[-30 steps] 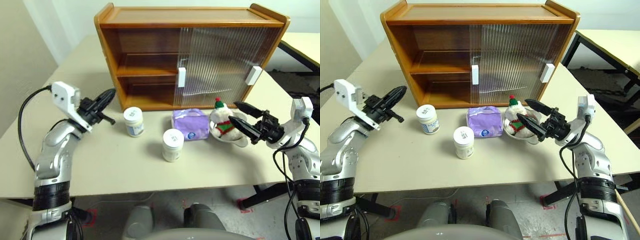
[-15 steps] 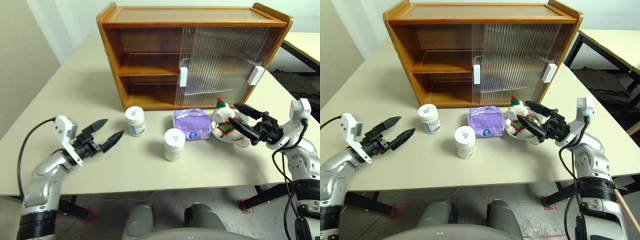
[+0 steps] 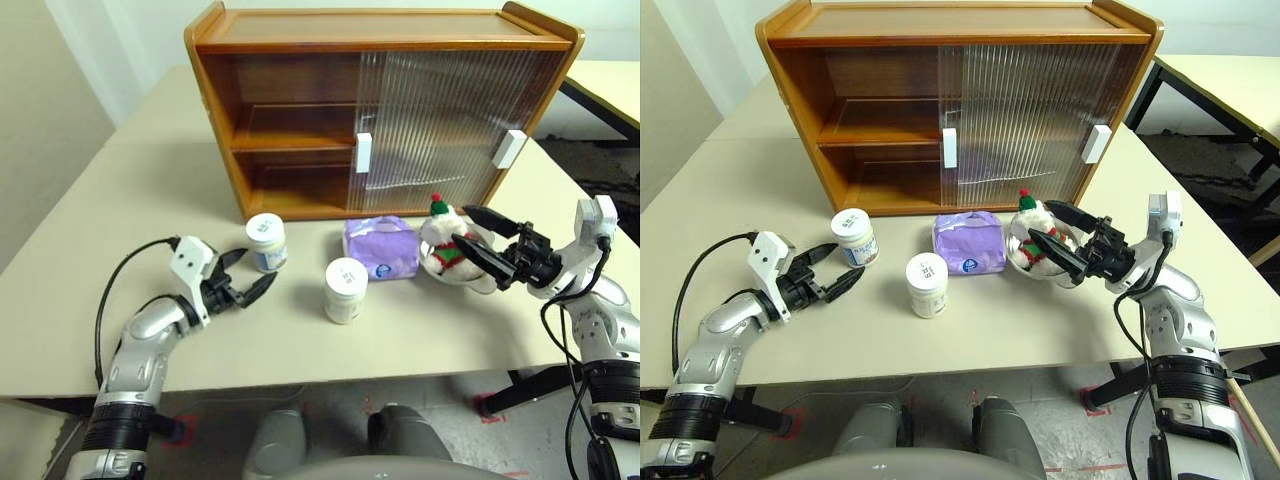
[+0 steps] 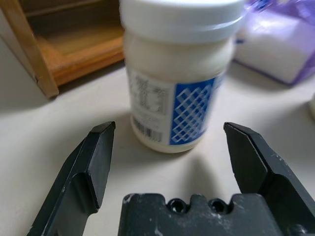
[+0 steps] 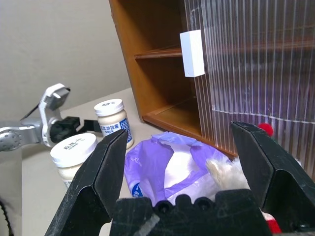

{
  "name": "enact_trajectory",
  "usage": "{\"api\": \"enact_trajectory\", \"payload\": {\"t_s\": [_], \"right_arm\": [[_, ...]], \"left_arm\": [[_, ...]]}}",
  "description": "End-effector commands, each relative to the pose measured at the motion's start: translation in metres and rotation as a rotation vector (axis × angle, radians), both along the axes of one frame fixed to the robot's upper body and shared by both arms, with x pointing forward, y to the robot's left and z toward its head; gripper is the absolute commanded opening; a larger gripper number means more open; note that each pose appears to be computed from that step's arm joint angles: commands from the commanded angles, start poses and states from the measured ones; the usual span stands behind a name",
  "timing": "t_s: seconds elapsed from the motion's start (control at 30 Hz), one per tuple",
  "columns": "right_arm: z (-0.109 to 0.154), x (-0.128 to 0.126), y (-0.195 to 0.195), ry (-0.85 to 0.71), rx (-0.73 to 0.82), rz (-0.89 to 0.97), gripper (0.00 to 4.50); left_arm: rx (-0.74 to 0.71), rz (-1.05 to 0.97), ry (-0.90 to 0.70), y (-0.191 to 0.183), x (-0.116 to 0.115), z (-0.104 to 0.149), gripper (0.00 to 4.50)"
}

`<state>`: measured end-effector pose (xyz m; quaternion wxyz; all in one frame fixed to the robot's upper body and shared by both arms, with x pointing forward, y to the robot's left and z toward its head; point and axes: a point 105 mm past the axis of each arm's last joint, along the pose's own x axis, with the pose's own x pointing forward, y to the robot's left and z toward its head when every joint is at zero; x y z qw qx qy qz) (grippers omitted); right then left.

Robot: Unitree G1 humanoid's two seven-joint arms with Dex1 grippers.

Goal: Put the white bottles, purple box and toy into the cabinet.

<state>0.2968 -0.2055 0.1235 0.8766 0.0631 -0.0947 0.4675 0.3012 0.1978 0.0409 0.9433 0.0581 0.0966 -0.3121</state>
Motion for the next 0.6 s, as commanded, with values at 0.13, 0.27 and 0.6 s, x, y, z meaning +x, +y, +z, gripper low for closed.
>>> {"api": "enact_trajectory", "payload": {"t_s": [0.13, 0.27, 0.6], "right_arm": [[0.007, 0.001, 0.001, -0.013, -0.018, 0.006, 4.5], [0.007, 0.0, 0.001, -0.014, -0.02, 0.006, 4.5], [0.011, 0.002, 0.006, -0.018, -0.023, 0.015, 4.5]], "left_arm": [[0.01, -0.051, -0.001, -0.017, 0.012, -0.005, 4.48], [-0.001, -0.049, 0.003, -0.021, 0.018, -0.006, 4.48], [0.0, -0.04, 0.048, -0.024, 0.018, -0.017, 3.08]]}}
